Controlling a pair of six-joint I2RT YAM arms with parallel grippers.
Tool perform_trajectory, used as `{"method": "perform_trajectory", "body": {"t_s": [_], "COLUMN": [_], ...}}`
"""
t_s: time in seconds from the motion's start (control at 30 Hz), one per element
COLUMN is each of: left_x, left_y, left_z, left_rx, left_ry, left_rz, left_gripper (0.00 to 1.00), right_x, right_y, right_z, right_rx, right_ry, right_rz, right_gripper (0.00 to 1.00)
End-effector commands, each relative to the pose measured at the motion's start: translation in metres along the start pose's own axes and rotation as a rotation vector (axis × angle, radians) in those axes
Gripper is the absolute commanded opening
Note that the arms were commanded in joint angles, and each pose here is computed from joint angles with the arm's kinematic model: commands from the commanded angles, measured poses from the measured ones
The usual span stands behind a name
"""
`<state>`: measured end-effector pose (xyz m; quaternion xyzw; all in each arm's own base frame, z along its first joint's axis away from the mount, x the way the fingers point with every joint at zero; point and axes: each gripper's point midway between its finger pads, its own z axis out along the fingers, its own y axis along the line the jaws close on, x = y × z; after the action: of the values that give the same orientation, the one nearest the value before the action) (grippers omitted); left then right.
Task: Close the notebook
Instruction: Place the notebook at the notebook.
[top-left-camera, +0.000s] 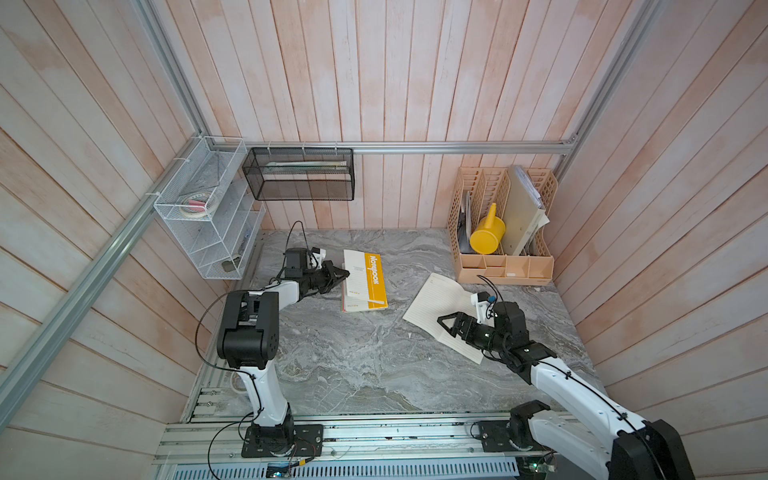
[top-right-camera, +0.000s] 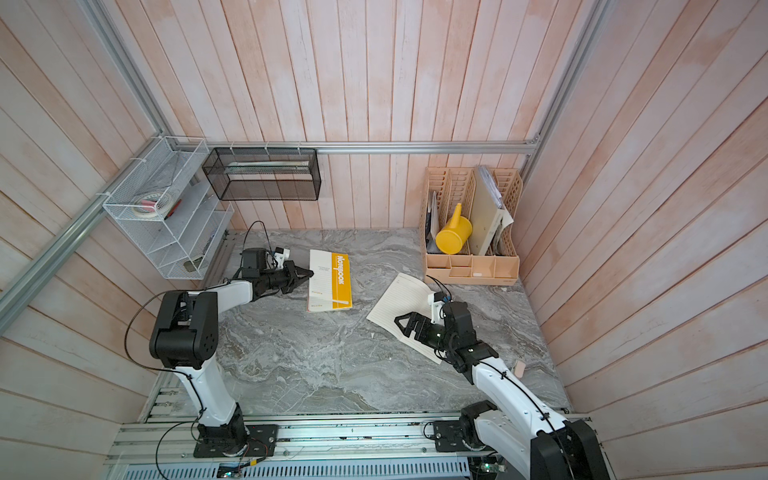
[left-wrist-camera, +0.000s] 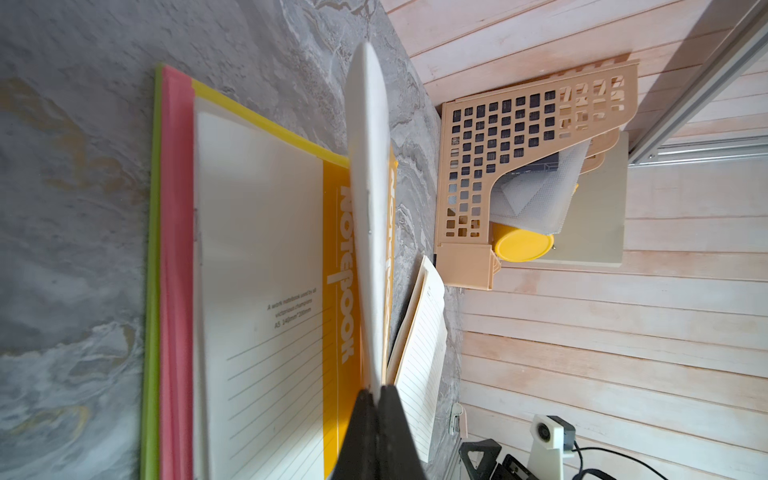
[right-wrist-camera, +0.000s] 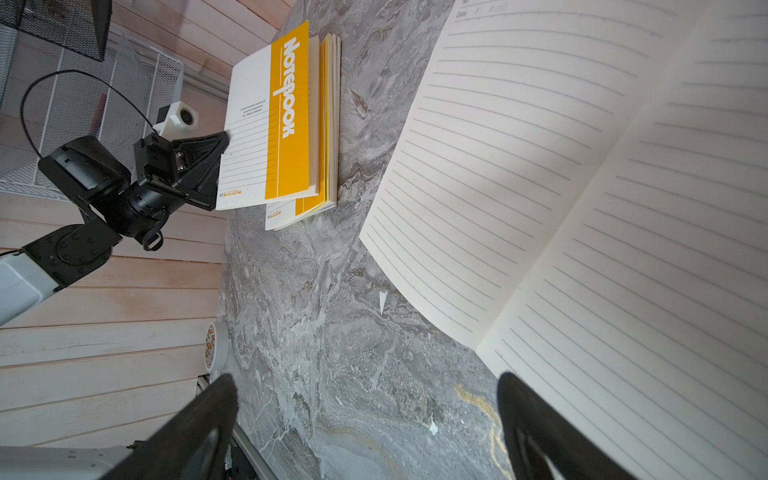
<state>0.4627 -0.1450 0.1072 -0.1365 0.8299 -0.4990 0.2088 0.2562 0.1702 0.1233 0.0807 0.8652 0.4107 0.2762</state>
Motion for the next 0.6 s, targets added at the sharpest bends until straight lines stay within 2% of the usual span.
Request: {"method": "perform_trajectory", "body": {"t_s": [0.0, 0.57], "left_x": [-0.001, 0.006], "left_y": [0.010, 0.035], "left_z": [0.004, 0.010], "left_rx": [-0.014, -0.066], "left_ry": [0.007, 0.020], "left_rz": [0.015, 0.003], "left_gripper": [0.00, 0.00], "right_x": [0.003, 0.001], "right_y": [-0.003, -0.001], "right_z": [-0.002, -0.005], "right_rx": [0.002, 0.001], "right_ry": [0.001, -0.004], "right_rz": [0.000, 0.000], "right_gripper": [0.98, 0.98]}}
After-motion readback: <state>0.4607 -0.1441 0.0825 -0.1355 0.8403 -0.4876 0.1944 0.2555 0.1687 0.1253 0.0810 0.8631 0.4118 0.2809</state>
